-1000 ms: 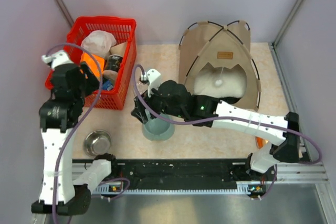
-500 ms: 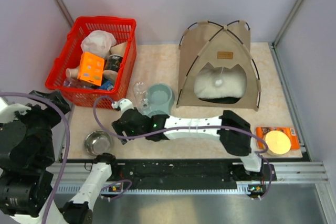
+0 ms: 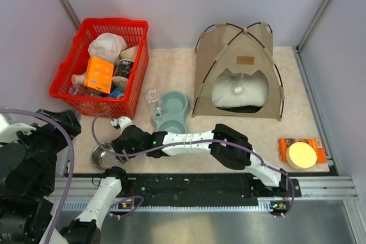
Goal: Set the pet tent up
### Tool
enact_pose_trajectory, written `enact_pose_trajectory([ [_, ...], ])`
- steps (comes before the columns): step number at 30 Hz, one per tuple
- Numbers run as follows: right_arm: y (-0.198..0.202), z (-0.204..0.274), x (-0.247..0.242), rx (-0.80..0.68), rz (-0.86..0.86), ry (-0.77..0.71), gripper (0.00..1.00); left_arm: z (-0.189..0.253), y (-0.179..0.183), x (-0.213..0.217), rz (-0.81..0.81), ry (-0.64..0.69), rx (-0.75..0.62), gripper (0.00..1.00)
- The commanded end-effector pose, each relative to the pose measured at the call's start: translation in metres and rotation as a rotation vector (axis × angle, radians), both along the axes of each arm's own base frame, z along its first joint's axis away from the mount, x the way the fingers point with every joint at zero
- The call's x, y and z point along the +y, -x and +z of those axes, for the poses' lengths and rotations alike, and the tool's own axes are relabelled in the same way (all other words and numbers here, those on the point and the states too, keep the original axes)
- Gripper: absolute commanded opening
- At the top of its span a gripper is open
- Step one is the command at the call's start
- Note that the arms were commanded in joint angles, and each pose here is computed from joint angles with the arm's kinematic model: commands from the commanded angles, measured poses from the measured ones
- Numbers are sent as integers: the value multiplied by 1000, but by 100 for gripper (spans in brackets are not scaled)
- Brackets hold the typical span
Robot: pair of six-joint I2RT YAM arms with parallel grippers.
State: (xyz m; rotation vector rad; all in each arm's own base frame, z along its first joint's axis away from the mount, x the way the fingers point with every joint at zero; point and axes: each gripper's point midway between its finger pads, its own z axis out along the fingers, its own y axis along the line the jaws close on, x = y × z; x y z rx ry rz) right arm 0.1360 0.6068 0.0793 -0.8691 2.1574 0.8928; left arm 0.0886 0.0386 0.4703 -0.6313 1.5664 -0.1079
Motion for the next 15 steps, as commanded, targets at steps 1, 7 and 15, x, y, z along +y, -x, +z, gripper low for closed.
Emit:
enact_pose_trajectory([
  [1, 16, 24, 37, -23, 126, -145, 76, -21, -7, -10, -45, 30, 90, 80],
  [7, 27, 7, 51, 22, 201, -145, 69, -36, -18, -16, -78, 27, 130, 80],
  [15, 27, -21, 61, 45, 213, -100, 55, -56, -25, -15, -82, -3, 198, 80],
])
